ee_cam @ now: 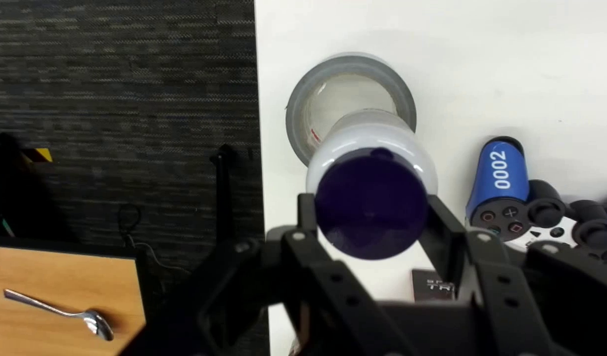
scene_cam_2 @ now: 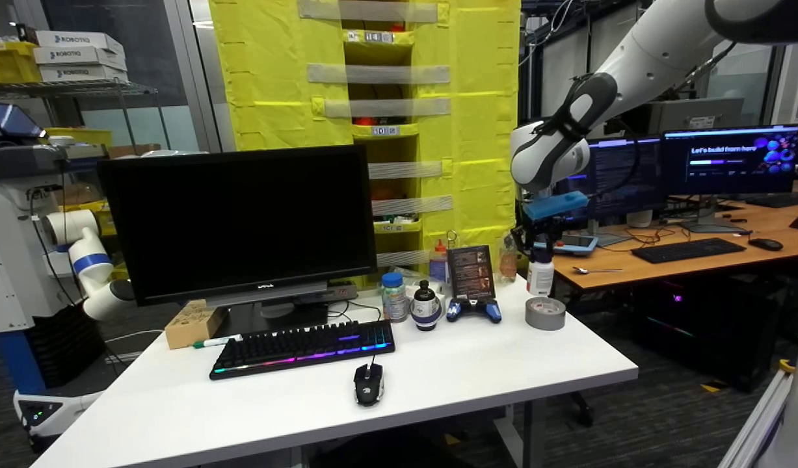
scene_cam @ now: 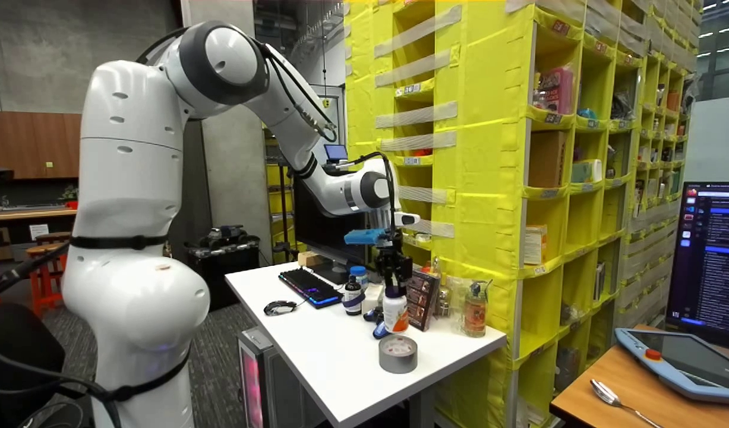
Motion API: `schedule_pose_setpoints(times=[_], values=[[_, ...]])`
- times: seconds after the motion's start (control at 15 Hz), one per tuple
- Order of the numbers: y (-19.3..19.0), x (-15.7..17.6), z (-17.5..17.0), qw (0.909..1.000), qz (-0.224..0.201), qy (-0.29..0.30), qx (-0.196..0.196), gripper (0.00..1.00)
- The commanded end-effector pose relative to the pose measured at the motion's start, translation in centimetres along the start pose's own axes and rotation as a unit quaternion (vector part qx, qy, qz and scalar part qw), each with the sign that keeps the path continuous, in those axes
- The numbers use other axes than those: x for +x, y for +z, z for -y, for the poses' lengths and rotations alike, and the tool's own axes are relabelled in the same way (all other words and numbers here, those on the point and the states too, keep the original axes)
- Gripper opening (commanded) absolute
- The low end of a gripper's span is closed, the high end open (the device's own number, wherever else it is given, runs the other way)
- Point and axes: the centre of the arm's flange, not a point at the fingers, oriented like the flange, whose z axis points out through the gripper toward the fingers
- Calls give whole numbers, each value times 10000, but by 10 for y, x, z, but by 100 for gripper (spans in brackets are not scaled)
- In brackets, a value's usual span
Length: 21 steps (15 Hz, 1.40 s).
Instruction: Remove the white bottle from the grey masking tape, put it on the table and hen put it back in the center of the grey masking tape
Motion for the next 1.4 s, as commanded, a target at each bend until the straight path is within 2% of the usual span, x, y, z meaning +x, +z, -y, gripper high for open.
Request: schedule_pose_setpoints(times=[0.0,0.2,0.4,0.93,1.33], values=[[-35,-24,-2,9989,-362,-276,124,28],[-50,-31,14,9949,-620,-694,391,28],[-57,-42,34,9895,-674,-1193,450,28],[-45,-60,88,9637,-364,-2635,220,28],[-11,-55,114,9464,16,-3228,144,28]])
